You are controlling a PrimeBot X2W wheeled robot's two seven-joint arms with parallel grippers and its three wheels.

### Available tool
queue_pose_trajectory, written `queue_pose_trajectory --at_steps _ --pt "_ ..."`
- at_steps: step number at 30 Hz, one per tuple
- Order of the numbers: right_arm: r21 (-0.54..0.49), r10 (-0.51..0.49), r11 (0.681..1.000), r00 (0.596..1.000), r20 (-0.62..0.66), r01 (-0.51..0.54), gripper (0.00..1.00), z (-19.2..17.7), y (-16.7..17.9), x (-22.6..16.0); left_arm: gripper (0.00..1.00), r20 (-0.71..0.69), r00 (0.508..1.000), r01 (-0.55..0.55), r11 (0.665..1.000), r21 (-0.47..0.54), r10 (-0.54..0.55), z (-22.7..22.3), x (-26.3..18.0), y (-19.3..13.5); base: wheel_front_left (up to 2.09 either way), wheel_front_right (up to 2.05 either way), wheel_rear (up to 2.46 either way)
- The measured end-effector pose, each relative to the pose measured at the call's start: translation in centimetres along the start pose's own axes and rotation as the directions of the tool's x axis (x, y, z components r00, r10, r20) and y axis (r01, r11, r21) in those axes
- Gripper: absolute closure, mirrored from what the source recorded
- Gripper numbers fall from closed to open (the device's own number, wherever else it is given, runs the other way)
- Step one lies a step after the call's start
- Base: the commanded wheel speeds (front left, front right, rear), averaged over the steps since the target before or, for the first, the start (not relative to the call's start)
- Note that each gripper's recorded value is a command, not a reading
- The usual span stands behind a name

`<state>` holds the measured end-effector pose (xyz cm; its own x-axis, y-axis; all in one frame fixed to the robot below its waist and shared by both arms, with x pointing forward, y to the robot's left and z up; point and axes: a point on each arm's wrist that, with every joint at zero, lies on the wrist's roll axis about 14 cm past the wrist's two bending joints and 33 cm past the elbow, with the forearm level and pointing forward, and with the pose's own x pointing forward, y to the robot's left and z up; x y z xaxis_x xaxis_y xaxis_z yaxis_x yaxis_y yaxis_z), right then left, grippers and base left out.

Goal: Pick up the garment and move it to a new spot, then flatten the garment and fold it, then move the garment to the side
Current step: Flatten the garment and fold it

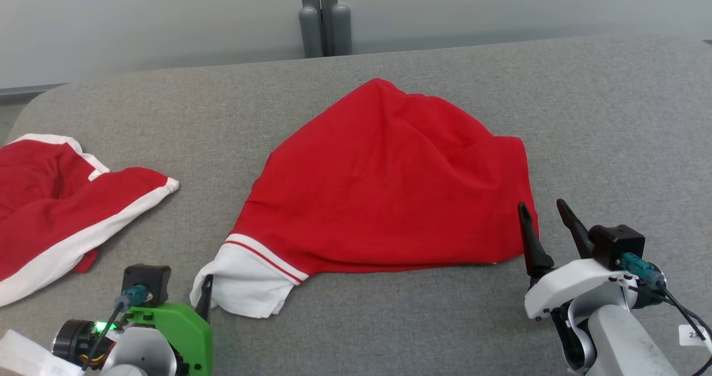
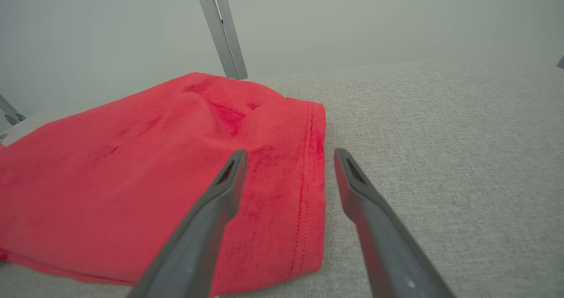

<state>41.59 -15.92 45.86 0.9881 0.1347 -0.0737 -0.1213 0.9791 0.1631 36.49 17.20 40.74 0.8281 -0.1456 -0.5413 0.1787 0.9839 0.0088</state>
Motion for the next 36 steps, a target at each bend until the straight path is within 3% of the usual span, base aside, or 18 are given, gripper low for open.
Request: queue_pose_trajectory --at_steps 7,12,19,30,36 --pt "0.002 -0.007 1.0 0.999 0.041 0.007 0.0 1.3 -0.1 -0.4 0.0 0.267 0.96 -0.057 0.994 -0.093 0.08 5.3 -2.0 0.9 0.0 0.0 0.0" --pt "0.008 -0.006 1.0 0.998 0.062 0.006 0.0 1.9 0.2 -0.9 0.0 0.407 0.899 -0.099 0.981 -0.165 0.159 6.7 -3.8 2.0 0.0 0.0 0.0" --pt "0.007 -0.009 1.0 0.998 0.069 0.009 0.0 2.2 0.2 -1.5 0.0 0.416 0.888 -0.109 0.968 -0.226 0.197 4.5 -4.4 2.1 0.0 0.0 0.0" --pt "0.017 -0.014 1.0 0.987 0.159 0.012 0.0 4.9 0.3 -2.0 0.0 0.58 0.779 -0.104 0.961 -0.256 0.238 8.4 -6.3 2.5 0.0 0.0 0.0" --pt "0.017 -0.019 1.0 0.99 0.142 0.016 0.0 4.2 0.2 -2.2 0.0 0.576 0.783 -0.1 0.962 -0.255 0.234 7.8 -6.4 2.2 0.0 0.0 0.0"
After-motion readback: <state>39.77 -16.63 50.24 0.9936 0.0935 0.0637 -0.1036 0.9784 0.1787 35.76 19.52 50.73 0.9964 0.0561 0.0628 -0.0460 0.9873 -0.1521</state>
